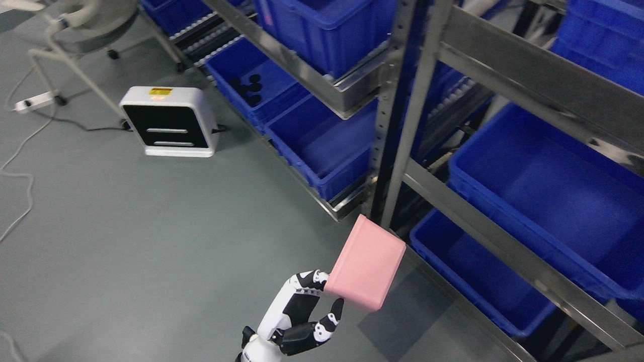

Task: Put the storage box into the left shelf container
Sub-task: 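Hold the pink box aloft in the left hand while turning toward the rack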

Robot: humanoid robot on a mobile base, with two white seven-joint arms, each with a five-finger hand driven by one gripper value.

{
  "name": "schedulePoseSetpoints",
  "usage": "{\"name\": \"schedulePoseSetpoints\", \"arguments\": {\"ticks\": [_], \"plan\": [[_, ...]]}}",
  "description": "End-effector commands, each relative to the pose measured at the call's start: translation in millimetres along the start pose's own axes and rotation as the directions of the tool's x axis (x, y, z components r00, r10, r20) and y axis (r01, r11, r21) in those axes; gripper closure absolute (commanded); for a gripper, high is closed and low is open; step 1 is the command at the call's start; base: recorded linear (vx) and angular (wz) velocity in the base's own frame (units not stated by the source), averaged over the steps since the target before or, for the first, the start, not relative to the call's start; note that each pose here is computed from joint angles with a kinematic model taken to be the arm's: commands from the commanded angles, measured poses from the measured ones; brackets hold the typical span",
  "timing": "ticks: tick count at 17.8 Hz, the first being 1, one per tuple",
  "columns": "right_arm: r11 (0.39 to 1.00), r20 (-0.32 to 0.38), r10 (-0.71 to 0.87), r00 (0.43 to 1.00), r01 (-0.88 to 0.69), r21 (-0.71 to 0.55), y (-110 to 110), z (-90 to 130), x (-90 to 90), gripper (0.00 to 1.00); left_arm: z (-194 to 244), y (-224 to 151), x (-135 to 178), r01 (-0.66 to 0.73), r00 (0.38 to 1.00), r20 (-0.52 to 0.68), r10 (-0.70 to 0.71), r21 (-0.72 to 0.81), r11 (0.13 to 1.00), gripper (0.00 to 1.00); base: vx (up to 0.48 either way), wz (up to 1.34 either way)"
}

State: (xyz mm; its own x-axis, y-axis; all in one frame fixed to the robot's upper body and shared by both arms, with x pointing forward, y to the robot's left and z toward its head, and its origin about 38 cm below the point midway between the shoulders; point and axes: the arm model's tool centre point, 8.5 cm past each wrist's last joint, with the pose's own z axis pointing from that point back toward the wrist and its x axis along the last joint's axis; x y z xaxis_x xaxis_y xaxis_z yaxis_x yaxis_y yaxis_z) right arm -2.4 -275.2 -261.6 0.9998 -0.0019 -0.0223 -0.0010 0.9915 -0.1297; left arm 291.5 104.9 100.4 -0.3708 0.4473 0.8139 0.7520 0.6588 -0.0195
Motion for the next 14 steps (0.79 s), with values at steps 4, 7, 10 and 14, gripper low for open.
{"name": "schedulePoseSetpoints", "arguments": {"ticks": [4, 7, 10, 14], "plan": [[1.0, 0.009, -0.004, 1.0, 0.004, -0.018, -11, -1, 0.3, 0.0, 20, 11, -7, 0.027, 0.998, -0.066, -0.025, 0.028, 0.999, 0.97, 0.109, -0.8], [1.0, 0.009, -0.004, 1.0, 0.004, -0.018, -11, -1, 0.3, 0.0, 11, 21, -6, 0.065, 0.995, -0.073, -0.064, 0.007, 0.998, 0.97, 0.102, -0.67], [1.0, 0.009, -0.004, 1.0, 0.004, -0.018, -11, -1, 0.3, 0.0, 5, 40, -1, 0.094, 0.993, -0.075, -0.092, 0.025, 0.995, 0.97, 0.113, -0.68], [1.0, 0.009, -0.004, 1.0, 0.004, -0.018, -11, -1, 0.3, 0.0, 1, 64, 4, 0.116, 0.987, -0.115, -0.112, 0.028, 0.993, 0.97, 0.155, -0.7]]}}
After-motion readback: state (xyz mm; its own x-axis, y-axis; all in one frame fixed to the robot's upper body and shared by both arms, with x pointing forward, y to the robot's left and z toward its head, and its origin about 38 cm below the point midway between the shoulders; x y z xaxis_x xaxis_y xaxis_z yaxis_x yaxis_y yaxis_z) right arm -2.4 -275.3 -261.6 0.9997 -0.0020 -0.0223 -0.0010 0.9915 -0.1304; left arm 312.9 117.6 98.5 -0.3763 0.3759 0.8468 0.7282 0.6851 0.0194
